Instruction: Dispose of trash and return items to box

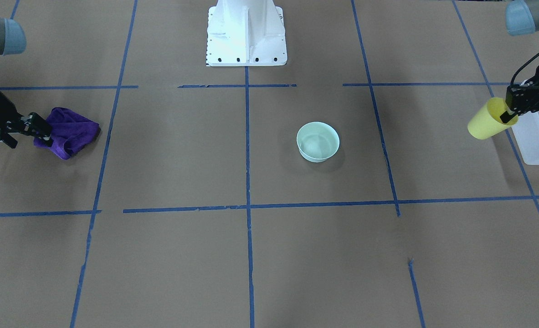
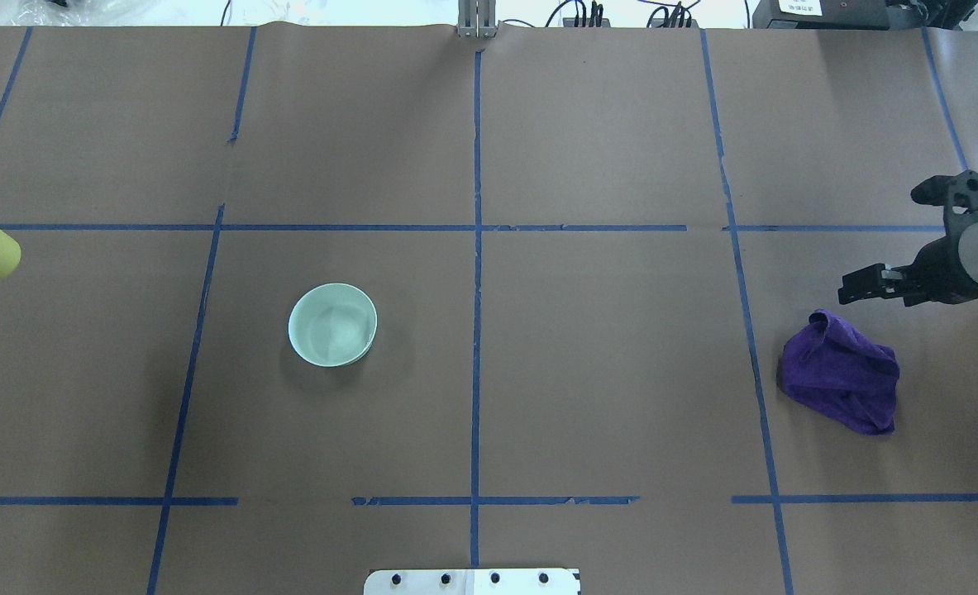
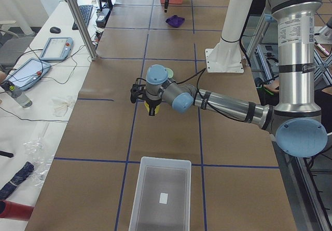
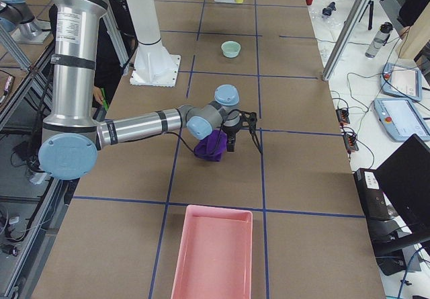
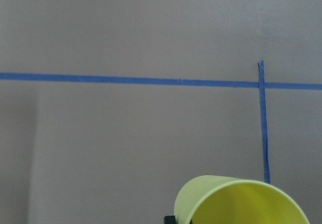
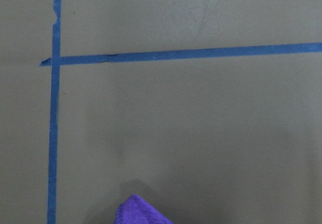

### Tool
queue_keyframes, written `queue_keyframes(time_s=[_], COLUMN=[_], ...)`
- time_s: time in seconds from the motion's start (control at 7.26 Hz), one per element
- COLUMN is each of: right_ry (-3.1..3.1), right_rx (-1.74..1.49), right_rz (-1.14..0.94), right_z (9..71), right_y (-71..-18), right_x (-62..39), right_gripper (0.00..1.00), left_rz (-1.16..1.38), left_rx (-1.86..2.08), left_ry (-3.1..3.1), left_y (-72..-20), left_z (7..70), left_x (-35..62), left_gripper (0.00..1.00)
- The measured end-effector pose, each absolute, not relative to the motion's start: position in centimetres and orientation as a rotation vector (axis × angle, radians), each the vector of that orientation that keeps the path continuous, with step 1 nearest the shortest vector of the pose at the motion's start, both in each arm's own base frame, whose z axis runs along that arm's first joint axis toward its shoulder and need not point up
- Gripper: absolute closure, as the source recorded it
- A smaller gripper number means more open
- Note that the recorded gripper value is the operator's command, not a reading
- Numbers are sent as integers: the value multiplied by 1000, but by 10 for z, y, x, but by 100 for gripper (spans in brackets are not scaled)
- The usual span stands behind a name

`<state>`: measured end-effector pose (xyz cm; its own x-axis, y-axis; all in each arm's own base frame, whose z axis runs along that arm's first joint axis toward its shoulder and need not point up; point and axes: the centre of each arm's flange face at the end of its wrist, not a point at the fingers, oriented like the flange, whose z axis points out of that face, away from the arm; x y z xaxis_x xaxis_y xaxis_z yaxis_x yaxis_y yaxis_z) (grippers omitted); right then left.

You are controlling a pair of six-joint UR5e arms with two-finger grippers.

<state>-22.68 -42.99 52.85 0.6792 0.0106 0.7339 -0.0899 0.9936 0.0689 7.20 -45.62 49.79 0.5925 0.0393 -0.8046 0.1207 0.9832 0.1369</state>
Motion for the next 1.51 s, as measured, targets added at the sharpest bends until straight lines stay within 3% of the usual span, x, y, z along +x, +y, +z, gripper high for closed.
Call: queue_keyframes(time_s=[0.28,0.41,0.55,0.69,1.51], right_ry=[-805,-802,-800,-798,-799], right_rx=[87,81,76,71,71], right_rz=[0,-21,-32,-35,-38], right_z=[536,537,538,539,538], right_y=[-423,-423,-423,-423,-416], right_x=[-261,-276,-285,-289,-277], right_gripper=[0,10,61,99,100], left_rz=[-44,-41,-37,-38,-109], left_rx=[209,219,229,234,208], left_ry=[914,906,896,888,816], left_y=[-461,-464,-467,-469,-474], left_z=[494,492,491,491,536], left_x=[49,41,32,24,-45], left_gripper=[100,100,100,100,100])
